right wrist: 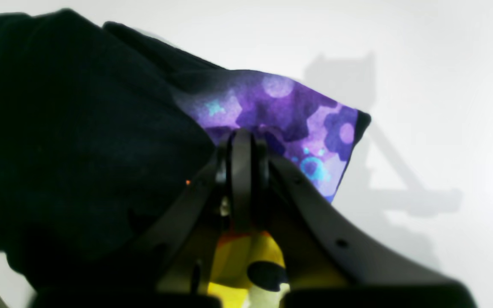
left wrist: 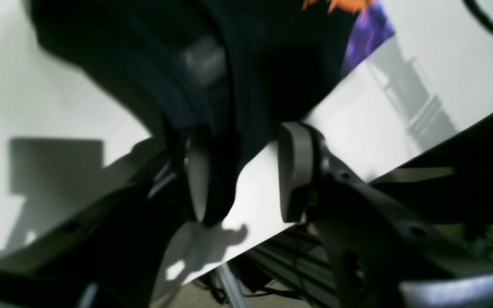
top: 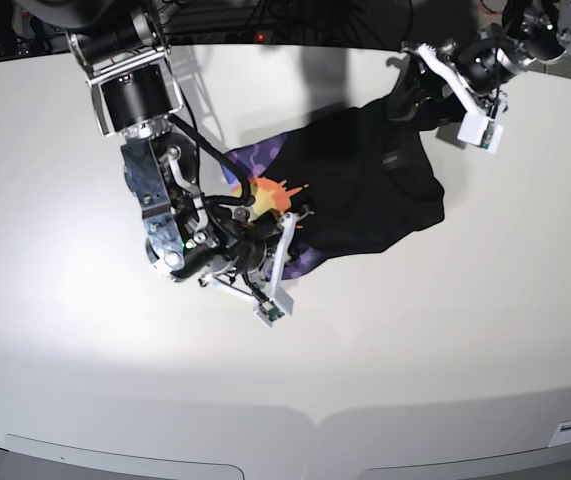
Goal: Fold the T-shirt properly
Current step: 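Flatten and square the folded bundle with both grippers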
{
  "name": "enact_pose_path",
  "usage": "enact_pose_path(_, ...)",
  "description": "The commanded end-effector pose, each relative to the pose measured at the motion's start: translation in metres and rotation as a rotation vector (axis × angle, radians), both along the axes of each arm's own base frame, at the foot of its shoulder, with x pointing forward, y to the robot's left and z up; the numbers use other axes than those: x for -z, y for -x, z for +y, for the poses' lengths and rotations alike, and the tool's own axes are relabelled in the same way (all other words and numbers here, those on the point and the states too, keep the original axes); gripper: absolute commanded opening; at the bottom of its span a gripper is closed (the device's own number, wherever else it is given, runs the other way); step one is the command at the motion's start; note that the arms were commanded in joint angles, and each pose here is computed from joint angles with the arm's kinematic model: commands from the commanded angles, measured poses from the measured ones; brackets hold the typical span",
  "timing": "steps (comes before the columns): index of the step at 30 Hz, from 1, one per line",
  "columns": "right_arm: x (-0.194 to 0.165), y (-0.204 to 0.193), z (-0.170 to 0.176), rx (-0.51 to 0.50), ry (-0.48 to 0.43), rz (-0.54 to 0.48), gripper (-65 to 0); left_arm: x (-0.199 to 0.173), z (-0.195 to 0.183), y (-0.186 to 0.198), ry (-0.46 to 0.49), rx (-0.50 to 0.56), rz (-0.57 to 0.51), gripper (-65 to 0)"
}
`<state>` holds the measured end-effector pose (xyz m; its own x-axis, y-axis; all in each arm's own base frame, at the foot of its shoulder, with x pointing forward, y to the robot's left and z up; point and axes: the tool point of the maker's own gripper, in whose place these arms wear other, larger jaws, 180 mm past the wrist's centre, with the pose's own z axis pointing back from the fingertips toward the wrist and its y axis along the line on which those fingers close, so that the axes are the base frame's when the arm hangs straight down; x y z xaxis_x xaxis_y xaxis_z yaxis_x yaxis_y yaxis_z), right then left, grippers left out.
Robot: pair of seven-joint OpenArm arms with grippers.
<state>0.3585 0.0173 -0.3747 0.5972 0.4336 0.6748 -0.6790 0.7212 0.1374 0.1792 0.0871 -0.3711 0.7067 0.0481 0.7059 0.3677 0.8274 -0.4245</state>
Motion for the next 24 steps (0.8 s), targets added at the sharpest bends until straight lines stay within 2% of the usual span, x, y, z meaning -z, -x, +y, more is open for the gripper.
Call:
enact_pose_path(1, -0.021, -0.017, 0.001, 0.015, -0.034, -0.057, -65.0, -0.009, -0.001, -0.007, 0.013, -0.014, -0.051, -40.6)
enact_pose_path(5, -0.039, -0.028, -0.006, 0.064, -0.116, -0.071, -65.0, -0.002, -0.002, -0.010, 0.027, -0.057, -0.062, -40.6)
enact_pose_path(9, -0.057, -0.045, -0.026, 0.124, -0.129, -0.110, -65.0, 0.017, 0.006, -0.015, 0.025, -0.082, -0.027, -40.6)
enact_pose_path(15, -0.046, -0.042, -0.044, 0.133, -0.073, -0.100, -65.0, 0.048, 0.019, -0.031, 0.016, -0.121, 0.029, -40.6)
enact_pose_path(20, -0.024, -0.028, -0.056, 0.133, -0.006, -0.049, -65.0, 0.054, 0.027, -0.060, 0.012, -0.142, 0.015, -40.6)
enact_pose_path(24, -0.002, -0.008, -0.069, 0.129, 0.046, 0.024, -65.0, 0.050, 0.037, -0.091, -0.075, -0.136, -0.039, -40.6)
